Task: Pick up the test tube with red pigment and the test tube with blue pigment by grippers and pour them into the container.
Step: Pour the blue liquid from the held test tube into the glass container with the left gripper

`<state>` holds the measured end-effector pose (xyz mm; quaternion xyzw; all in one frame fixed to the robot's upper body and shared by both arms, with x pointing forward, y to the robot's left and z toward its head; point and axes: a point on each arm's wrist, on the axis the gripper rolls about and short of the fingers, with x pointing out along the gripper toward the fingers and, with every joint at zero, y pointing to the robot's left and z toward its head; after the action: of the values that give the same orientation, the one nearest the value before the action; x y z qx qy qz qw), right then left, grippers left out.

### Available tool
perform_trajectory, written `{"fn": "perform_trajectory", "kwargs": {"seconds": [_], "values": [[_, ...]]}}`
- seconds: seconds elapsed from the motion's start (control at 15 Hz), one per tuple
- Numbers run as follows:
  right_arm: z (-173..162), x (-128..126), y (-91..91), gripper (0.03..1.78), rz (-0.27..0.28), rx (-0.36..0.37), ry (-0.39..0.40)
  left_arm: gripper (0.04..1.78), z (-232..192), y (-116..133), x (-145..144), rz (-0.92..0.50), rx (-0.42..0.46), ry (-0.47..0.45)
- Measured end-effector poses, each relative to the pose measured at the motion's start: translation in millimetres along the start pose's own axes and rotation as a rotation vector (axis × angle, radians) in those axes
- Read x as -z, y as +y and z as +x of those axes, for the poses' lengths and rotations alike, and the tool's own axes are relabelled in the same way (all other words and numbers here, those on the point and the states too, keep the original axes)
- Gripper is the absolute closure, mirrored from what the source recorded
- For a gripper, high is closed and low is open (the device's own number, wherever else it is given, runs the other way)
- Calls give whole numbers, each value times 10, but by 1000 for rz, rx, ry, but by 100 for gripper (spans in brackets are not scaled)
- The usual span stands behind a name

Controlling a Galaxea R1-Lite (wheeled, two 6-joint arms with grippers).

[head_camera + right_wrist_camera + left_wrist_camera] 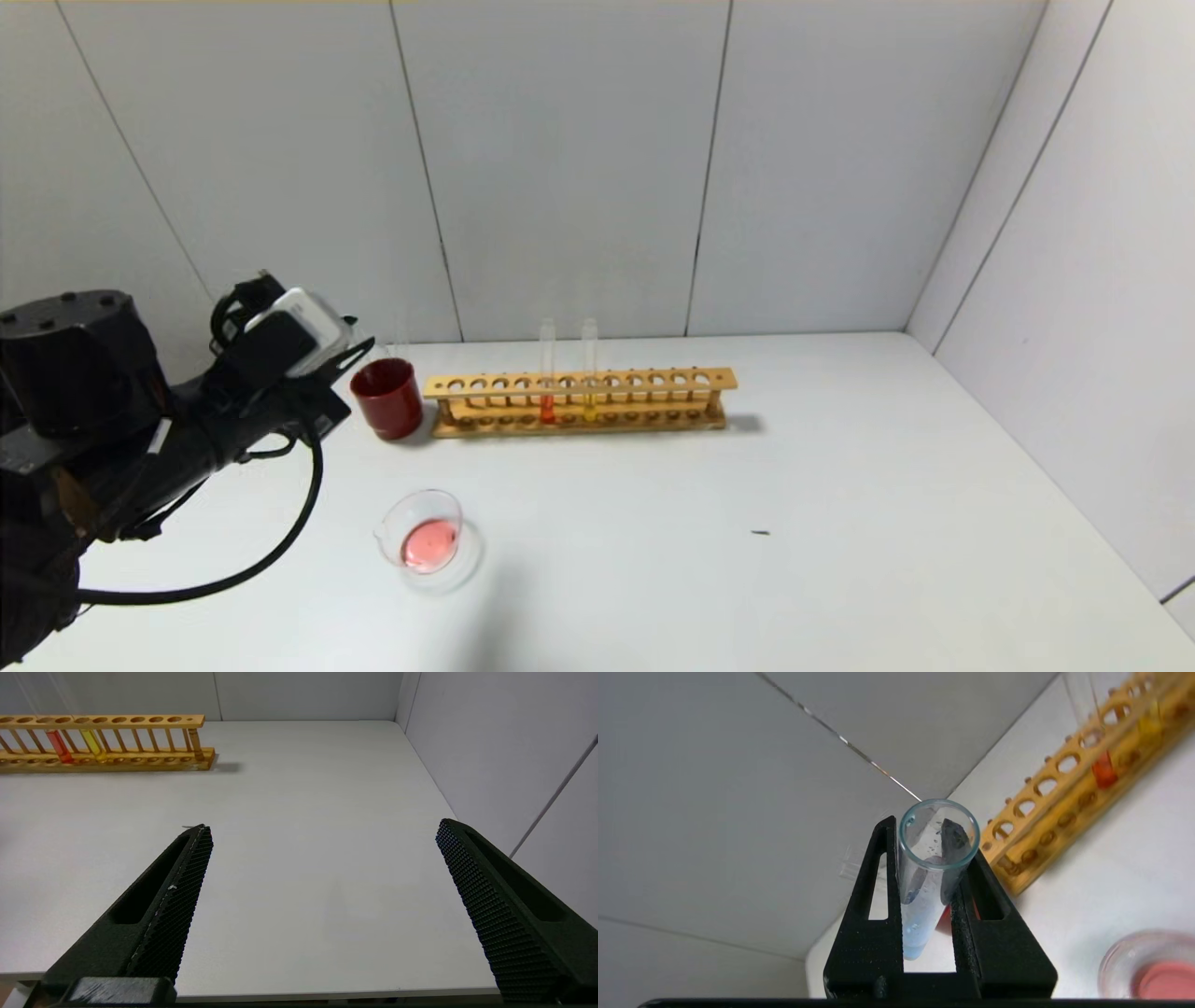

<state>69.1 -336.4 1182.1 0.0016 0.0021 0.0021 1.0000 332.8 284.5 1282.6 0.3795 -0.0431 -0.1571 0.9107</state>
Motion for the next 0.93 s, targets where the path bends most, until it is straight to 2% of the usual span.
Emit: {"fn": "perform_trajectory", "kwargs": {"seconds": [0.13, 0.4, 0.67, 0.93], "values": [[0, 0, 0, 6, 0, 1, 0, 149, -104, -86, 67, 106, 26, -24], [0, 0, 0, 6, 0, 0, 0, 149, -216, -230, 198, 168, 79, -20], [0, 0, 0, 6, 0, 0, 0, 149, -113, -244, 339, 275, 128, -61], [0, 0, 0, 6, 0, 0, 0, 149, -17, -316, 464, 348, 176, -42]]}}
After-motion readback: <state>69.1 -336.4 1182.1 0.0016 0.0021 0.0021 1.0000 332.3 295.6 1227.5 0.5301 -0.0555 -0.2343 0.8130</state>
